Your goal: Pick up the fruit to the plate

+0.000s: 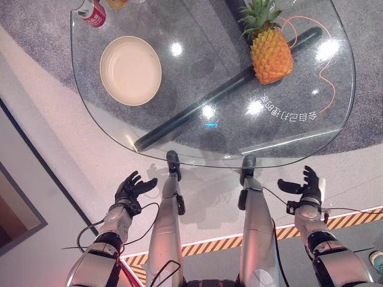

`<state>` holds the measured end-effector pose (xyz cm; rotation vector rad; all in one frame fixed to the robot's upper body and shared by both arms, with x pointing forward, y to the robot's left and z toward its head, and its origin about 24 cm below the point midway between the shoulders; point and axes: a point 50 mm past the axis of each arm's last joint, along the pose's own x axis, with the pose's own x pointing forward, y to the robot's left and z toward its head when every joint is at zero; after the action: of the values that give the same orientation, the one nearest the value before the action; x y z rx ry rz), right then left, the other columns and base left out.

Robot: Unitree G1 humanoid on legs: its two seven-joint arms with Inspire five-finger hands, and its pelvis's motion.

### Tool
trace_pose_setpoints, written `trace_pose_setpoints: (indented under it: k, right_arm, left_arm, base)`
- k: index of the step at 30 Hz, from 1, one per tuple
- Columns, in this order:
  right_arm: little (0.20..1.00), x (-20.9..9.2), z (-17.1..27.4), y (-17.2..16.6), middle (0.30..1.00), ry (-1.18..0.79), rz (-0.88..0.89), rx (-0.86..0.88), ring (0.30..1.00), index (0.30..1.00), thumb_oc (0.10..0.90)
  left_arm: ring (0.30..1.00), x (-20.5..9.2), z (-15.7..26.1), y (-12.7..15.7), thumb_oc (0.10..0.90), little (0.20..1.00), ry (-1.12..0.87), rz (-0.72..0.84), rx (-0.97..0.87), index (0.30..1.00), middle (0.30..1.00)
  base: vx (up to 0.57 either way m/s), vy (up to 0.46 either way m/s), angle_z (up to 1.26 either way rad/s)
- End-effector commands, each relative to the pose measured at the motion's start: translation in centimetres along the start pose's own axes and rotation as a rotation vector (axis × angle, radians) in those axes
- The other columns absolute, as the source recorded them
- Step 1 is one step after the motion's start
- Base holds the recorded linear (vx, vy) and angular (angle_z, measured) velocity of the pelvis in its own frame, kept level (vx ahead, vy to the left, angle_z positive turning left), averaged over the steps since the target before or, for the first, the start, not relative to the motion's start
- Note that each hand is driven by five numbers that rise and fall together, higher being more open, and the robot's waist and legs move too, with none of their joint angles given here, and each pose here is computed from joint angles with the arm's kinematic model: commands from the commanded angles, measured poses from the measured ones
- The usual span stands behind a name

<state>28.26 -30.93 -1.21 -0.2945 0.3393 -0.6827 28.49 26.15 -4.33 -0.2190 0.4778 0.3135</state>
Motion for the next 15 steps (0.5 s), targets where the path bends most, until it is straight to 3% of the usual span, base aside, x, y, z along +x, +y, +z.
trace_pose_setpoints:
  k: [1, 7, 15]
  right_arm:
    - [0.900, 1.4, 1.9, -5.6, 0.900, -0.104, -0.276, 0.062, 0.900, 0.900, 0.800]
    - [0.900, 2.3, 5.8, -9.4, 0.900, -0.217, -0.502, 0.239, 0.900, 0.900, 0.800]
    - [0.900, 1.5, 12.8, -10.2, 0.900, -0.428, -0.641, 0.544, 0.900, 0.900, 0.800]
  left_arm:
    - [0.900, -0.5, 0.4, 3.8, 0.800, 0.900, 0.012, 0.090, 0.069, 0.900, 0.900]
    - [0.900, -0.6, 0.4, 4.0, 0.800, 0.900, 0.010, 0.086, 0.095, 0.900, 0.900]
    - [0.900, -0.5, 0.6, 3.5, 0.800, 0.900, 0.004, 0.076, 0.097, 0.900, 0.900]
  base:
    - [0.00, -0.040, -0.01]
    - [0.00, -0.032, 0.00]
    - [0.00, 0.000, 0.03]
